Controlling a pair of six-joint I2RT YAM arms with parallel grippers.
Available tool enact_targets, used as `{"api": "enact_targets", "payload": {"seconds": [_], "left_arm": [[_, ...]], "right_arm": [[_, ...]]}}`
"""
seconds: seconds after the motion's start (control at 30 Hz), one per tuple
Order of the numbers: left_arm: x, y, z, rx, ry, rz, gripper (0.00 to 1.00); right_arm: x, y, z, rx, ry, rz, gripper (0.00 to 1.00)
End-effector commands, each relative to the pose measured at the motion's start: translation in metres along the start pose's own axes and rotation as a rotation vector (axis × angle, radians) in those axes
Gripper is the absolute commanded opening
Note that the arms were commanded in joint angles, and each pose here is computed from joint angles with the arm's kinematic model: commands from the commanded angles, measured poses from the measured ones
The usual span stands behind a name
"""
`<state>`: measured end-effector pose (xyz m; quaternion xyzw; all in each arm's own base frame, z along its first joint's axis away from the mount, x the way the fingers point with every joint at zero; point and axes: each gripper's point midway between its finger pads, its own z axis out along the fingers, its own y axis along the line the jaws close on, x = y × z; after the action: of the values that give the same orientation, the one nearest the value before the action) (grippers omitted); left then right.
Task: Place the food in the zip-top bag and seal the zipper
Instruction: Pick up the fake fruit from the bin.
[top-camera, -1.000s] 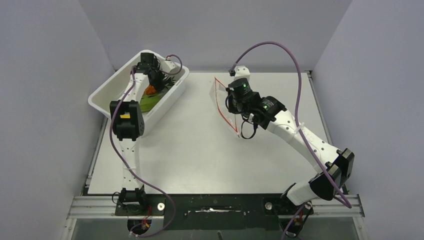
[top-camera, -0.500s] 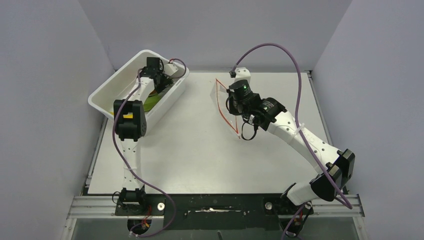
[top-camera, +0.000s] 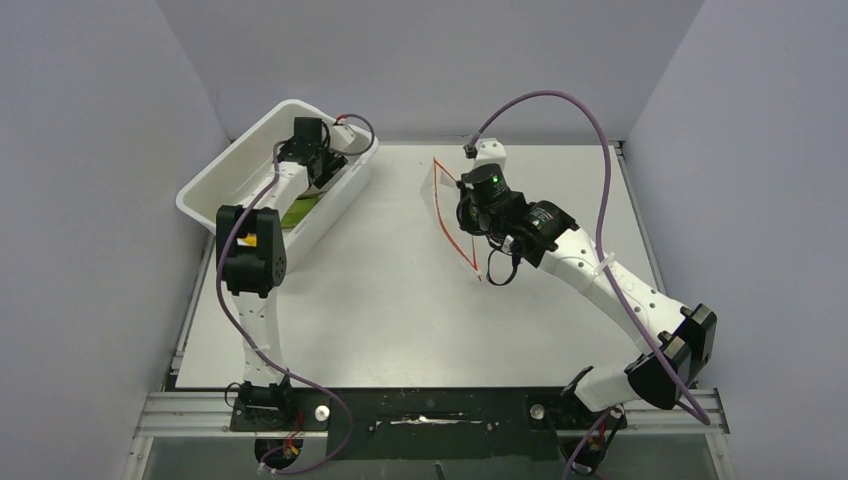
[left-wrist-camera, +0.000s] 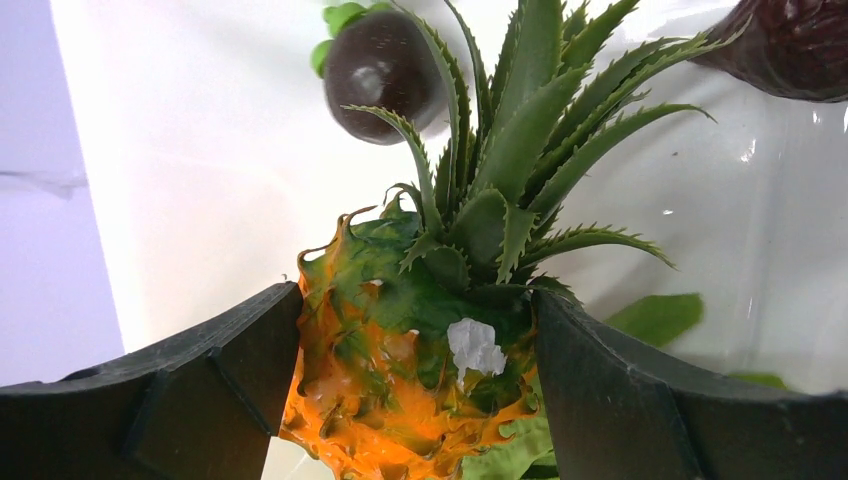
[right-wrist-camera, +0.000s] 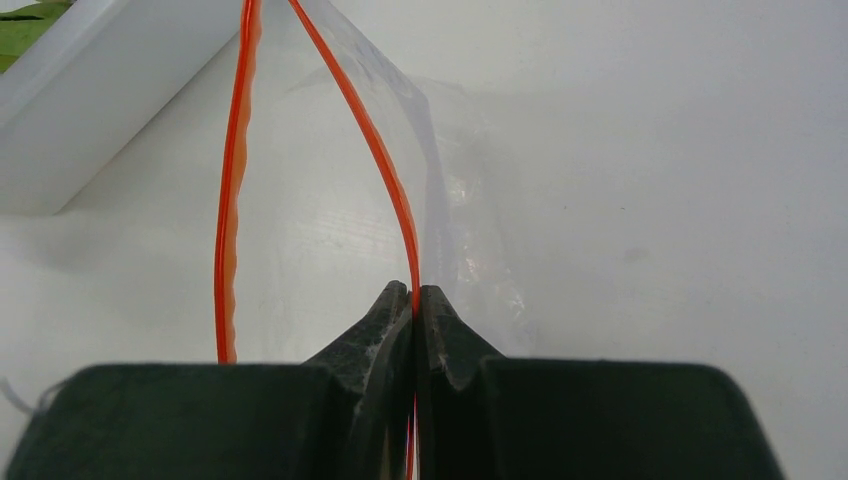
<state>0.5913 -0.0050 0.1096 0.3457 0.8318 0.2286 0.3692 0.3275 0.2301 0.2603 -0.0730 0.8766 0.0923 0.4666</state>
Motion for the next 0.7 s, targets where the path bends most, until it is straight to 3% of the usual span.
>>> {"api": "enact_targets", "payload": {"seconds": [0.0, 0.27, 0.67], "left_arm": [[-0.040, 0.058, -0.046, -0.171, -0.129, -0.116, 0.41], [-0.052, 0.079, -0.081, -0.194, -0.227, -0.324, 0.40], [-0.076, 0.087, -0.143, -0.086, -0.460, -0.598, 0.37]], "right_arm": [[-0.024, 0.010, -0.013, -0.056, -0.090, 0.062, 0.00], [-0.018, 0.020, -0.009, -0.095, -0.061, 0.121, 0.00], [-0.026, 0.043, 0.001, -0.187, -0.061, 0.188, 0.00]]}}
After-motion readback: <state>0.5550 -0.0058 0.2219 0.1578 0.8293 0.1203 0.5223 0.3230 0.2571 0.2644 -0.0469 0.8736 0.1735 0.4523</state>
